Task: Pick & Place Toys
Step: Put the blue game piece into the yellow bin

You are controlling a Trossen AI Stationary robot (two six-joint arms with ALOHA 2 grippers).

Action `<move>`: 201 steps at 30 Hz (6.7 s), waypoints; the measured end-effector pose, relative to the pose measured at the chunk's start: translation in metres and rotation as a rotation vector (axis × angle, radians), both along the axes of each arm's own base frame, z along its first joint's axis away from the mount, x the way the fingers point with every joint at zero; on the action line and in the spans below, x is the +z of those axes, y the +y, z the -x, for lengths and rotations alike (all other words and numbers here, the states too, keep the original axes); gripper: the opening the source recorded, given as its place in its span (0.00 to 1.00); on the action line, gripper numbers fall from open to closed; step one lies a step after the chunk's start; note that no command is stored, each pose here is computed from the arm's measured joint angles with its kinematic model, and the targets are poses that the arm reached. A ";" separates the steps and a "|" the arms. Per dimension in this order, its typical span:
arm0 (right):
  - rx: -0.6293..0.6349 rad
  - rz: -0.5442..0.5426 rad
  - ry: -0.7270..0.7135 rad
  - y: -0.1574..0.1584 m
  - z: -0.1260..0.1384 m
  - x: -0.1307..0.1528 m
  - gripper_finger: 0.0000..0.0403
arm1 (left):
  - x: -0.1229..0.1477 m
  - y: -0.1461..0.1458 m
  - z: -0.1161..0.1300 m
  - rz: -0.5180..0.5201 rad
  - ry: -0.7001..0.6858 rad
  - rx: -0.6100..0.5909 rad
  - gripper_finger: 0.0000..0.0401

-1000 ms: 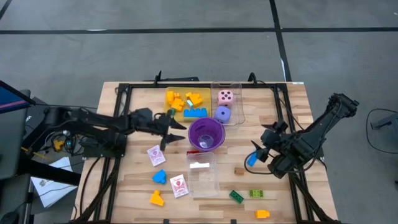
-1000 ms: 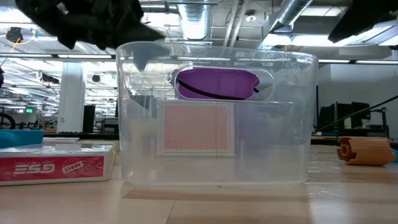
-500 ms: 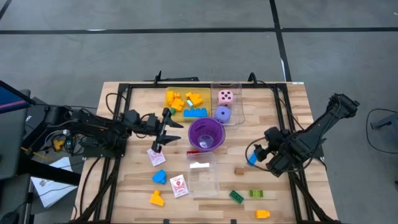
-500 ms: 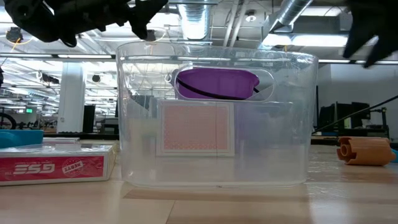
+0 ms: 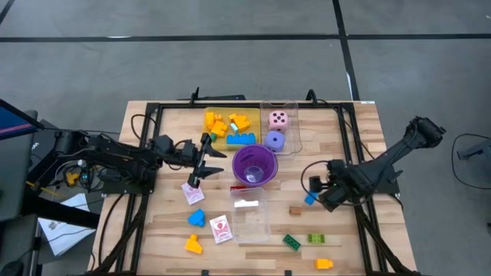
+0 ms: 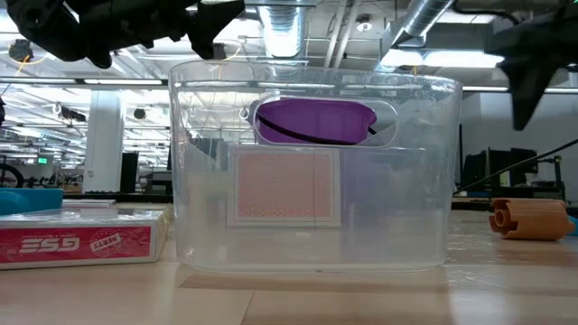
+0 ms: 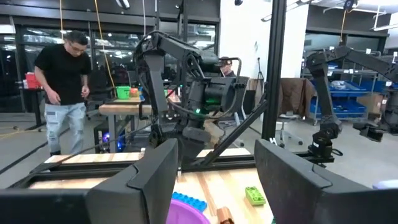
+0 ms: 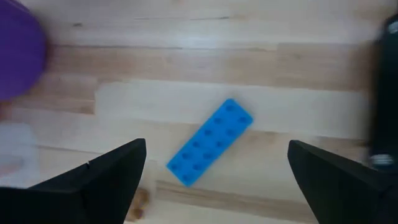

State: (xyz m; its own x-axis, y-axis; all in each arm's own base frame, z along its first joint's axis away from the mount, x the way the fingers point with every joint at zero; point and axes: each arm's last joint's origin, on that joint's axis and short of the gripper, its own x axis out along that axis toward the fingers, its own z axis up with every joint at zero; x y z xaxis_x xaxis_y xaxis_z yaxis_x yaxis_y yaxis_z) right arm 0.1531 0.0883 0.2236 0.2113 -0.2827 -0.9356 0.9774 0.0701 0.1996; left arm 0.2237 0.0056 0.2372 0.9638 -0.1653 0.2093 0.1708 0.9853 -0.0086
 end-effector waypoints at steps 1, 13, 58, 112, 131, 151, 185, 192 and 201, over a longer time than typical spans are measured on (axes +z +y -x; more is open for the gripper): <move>-0.009 -0.005 -0.015 -0.001 -0.003 -0.004 0.95 | 0.000 0.000 0.000 -0.003 0.003 0.001 0.52; -0.145 0.002 0.135 0.005 -0.034 -0.055 0.95 | -0.003 0.000 -0.001 -0.049 0.022 0.010 0.52; -0.083 -0.005 0.231 0.022 -0.053 -0.101 0.38 | -0.003 0.000 -0.001 -0.049 0.022 0.010 0.52; 0.571 0.669 -0.045 -0.096 -0.092 0.118 0.34 | -0.035 0.025 0.013 -0.112 0.439 0.976 0.52; 1.031 0.593 -0.372 -0.266 -0.178 0.103 0.34 | -0.019 0.026 0.054 0.074 0.437 1.131 0.52; 1.314 0.242 -0.177 -0.291 -0.265 0.024 0.34 | -0.023 0.026 0.056 0.048 0.489 1.119 0.52; 1.467 0.204 -0.125 -0.283 -0.278 -0.013 0.34 | -0.023 0.026 0.055 0.049 0.486 1.118 0.52; 1.458 0.172 -0.092 -0.283 -0.275 -0.015 0.34 | -0.023 0.025 0.055 0.052 0.481 1.117 0.52; 1.487 0.187 -0.088 -0.283 -0.275 -0.015 0.38 | -0.023 0.025 0.055 0.052 0.481 1.117 0.52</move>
